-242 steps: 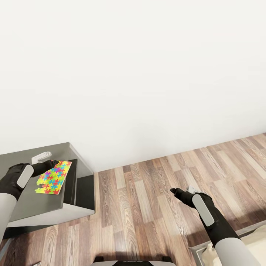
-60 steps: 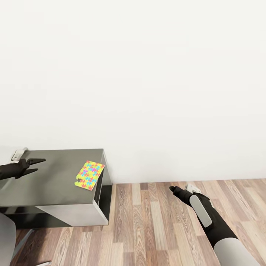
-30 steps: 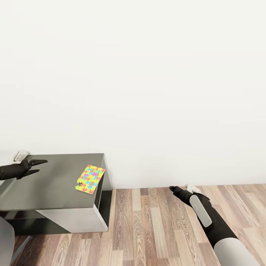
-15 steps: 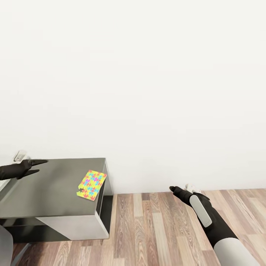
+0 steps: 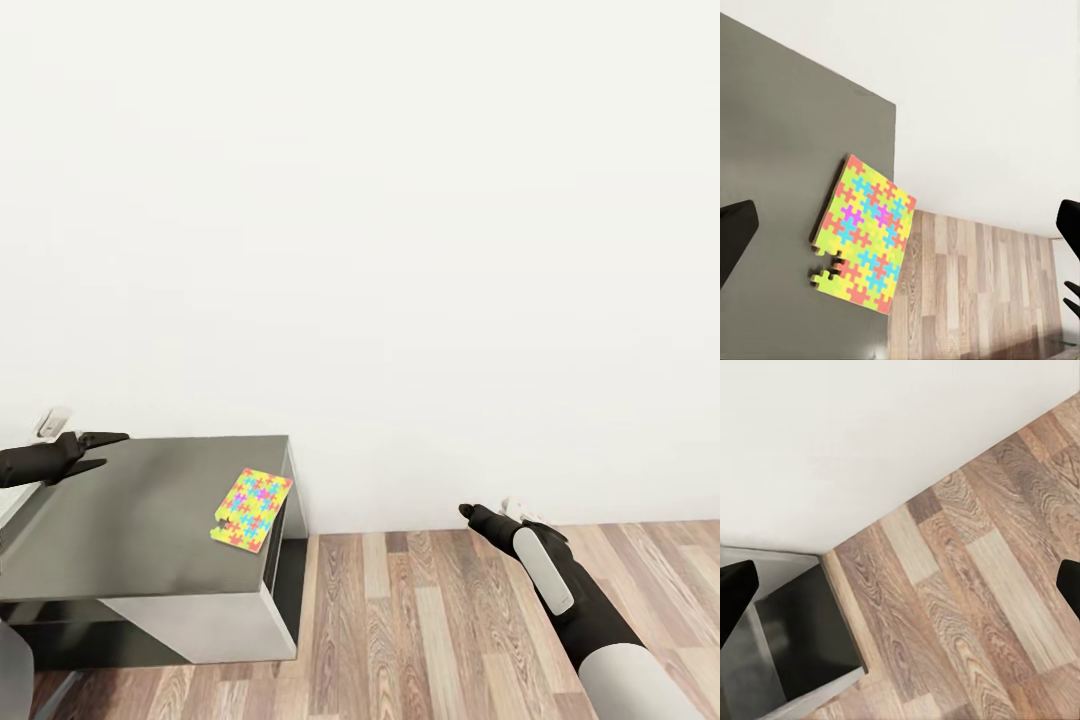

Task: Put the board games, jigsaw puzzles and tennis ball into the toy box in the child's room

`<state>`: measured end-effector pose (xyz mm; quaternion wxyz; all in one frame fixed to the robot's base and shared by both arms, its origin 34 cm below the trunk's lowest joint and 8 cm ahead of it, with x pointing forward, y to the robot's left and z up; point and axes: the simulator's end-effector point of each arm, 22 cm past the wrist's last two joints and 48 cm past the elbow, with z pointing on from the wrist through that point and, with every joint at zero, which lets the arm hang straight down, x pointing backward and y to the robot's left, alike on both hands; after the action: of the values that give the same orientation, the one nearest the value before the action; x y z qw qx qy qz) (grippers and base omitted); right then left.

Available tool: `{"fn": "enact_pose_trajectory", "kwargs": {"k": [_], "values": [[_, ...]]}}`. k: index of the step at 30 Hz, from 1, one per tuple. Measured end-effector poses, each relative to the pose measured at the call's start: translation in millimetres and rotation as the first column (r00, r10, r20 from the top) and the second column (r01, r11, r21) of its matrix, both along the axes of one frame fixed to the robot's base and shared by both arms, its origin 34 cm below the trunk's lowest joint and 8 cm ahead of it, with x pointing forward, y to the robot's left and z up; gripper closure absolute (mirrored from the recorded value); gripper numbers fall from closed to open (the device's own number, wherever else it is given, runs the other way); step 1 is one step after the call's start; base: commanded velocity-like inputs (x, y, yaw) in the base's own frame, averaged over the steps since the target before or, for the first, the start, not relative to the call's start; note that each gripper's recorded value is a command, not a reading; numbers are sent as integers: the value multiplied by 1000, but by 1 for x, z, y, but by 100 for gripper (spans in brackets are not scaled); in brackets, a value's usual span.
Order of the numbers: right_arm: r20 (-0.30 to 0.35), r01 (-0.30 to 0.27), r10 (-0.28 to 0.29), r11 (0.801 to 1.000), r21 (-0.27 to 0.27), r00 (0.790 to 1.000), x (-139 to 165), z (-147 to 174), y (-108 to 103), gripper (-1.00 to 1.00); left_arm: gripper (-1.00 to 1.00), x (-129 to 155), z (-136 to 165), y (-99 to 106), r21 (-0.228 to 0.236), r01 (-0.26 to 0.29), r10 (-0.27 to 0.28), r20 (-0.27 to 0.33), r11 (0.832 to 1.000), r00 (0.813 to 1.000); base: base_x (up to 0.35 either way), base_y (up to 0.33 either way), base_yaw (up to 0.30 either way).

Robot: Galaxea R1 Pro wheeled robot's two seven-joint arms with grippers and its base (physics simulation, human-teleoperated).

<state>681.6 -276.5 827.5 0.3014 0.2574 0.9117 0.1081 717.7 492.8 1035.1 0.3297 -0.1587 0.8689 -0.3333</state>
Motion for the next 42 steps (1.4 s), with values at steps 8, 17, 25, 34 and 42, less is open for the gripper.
{"fn": "enact_pose_trajectory", "kwargs": {"k": [8, 17, 25, 34, 42], "values": [[6, -1, 1, 1000, 6, 1000, 1, 3, 2, -100, -100, 0, 1, 0, 1, 0, 0, 3, 1000, 1000, 50, 49, 5], [4, 5, -5, 1000, 12, 1000, 1, 2, 1, -100, -100, 0, 1, 0, 1, 0, 0, 3, 1000, 1000, 2, 2, 0], [7, -25, 24, 996, 84, 1000, -4, -7, 10, -100, -100, 0, 1, 0, 0, 0, 0, 4, 1000, 1000, 0, 0, 0], [159, -193, 132, 859, 473, 978, -12, -4, 70, -100, -100, 0, 1, 0, 0, 0, 0, 4, 1000, 1000, 0, 0, 0], [147, -181, 124, 856, 484, 981, -14, -10, 69, -100, -100, 0, 2, 0, 0, 0, 0, 4, 1000, 1000, 51, 66, 0]]}}
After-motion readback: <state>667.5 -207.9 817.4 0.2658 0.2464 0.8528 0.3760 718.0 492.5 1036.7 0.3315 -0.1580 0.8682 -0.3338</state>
